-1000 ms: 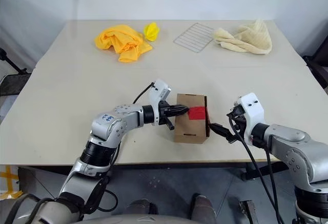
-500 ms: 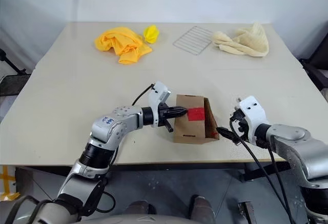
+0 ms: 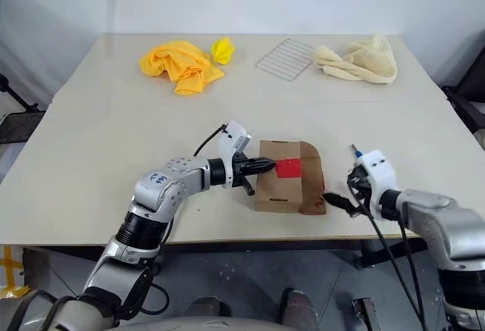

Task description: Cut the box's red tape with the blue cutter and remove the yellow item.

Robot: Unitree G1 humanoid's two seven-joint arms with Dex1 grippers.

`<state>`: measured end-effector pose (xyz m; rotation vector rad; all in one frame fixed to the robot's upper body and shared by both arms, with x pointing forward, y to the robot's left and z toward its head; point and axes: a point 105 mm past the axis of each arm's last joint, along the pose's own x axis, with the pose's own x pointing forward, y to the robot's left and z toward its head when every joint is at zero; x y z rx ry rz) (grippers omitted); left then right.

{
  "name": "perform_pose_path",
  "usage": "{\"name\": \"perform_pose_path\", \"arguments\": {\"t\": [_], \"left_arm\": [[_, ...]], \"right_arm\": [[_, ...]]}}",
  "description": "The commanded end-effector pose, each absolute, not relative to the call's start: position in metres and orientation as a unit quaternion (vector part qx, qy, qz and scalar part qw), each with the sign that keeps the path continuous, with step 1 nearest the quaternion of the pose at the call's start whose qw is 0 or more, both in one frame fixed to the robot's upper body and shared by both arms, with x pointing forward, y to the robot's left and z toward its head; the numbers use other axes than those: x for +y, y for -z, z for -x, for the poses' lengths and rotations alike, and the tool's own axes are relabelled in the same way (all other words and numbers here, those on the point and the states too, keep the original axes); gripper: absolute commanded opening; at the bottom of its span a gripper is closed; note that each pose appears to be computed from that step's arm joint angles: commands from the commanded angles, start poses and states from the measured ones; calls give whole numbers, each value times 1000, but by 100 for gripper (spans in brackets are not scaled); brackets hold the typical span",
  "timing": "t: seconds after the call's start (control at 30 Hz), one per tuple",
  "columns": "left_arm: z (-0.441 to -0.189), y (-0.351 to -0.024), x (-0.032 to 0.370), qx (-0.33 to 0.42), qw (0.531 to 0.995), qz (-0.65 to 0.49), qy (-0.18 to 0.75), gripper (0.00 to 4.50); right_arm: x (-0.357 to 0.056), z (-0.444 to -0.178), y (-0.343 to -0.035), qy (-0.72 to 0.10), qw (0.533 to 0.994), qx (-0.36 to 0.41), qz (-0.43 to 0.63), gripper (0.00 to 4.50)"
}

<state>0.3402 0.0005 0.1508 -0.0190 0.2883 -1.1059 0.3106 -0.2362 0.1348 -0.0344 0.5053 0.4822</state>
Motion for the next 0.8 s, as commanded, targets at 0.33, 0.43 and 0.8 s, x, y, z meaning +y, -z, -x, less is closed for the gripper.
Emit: {"name": "perform_pose_path", "arguments": {"t": [0.33,0.43,0.8], "left_arm": [[-337,-127,9,180,844,-3,505,0],[-335,-127,10,180,843,-3,506,0],[-331,-127,12,182,843,-7,507,0]], "right_arm": [[-213,-315,-124,-306,893,304,-125,448],[-205,-322,-122,-320,882,311,-152,448],[-169,-335,-117,-395,829,342,-198,448]]}}
